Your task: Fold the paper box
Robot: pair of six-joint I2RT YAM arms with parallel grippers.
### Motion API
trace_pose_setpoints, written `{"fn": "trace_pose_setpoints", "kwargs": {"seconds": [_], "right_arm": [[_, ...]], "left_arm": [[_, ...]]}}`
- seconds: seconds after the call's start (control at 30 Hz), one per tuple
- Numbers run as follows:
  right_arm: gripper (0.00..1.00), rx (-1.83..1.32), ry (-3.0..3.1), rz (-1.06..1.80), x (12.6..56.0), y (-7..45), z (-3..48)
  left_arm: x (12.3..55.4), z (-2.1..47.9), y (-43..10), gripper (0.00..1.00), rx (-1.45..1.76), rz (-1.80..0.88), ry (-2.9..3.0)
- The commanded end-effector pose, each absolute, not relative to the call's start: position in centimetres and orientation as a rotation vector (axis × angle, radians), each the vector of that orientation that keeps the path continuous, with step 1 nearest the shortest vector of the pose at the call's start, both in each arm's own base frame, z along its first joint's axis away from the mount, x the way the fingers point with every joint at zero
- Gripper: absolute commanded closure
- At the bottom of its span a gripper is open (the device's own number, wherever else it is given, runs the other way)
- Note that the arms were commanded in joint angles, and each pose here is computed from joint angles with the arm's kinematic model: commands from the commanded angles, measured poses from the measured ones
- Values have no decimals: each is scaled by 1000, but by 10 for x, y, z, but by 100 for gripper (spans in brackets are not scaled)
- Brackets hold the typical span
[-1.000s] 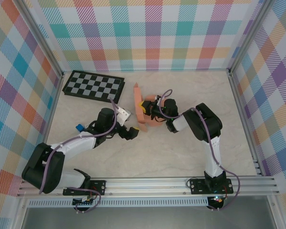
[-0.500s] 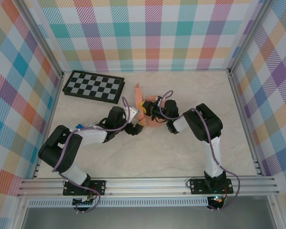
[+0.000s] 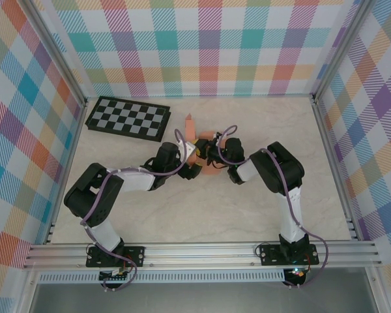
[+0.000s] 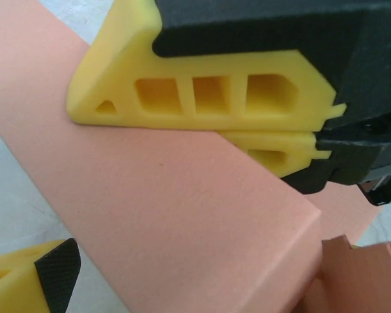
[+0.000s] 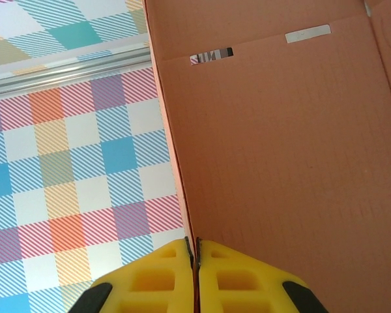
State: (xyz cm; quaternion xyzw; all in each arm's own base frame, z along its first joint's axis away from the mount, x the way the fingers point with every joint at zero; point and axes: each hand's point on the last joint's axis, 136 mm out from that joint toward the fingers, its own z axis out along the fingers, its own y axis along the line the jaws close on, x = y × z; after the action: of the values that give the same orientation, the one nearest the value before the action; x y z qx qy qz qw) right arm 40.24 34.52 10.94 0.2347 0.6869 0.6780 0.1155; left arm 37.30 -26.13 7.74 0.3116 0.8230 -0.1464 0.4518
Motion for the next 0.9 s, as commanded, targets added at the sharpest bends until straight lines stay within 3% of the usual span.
{"fn": "trace_pose_setpoints", "kwargs": {"seconds": [0.0,0.5,0.87], "right_arm": [[93,845,2174,1924,383,343,66],[86,980,2136,1873,369,346,72],[77,954,2167,1814,368,327,66]], "left_arm": [[388,97,-265,9,702,-340,1968],[386,109,-256,12,681,-318,1971],[384,91,-260,27,718,-323,2000]]}}
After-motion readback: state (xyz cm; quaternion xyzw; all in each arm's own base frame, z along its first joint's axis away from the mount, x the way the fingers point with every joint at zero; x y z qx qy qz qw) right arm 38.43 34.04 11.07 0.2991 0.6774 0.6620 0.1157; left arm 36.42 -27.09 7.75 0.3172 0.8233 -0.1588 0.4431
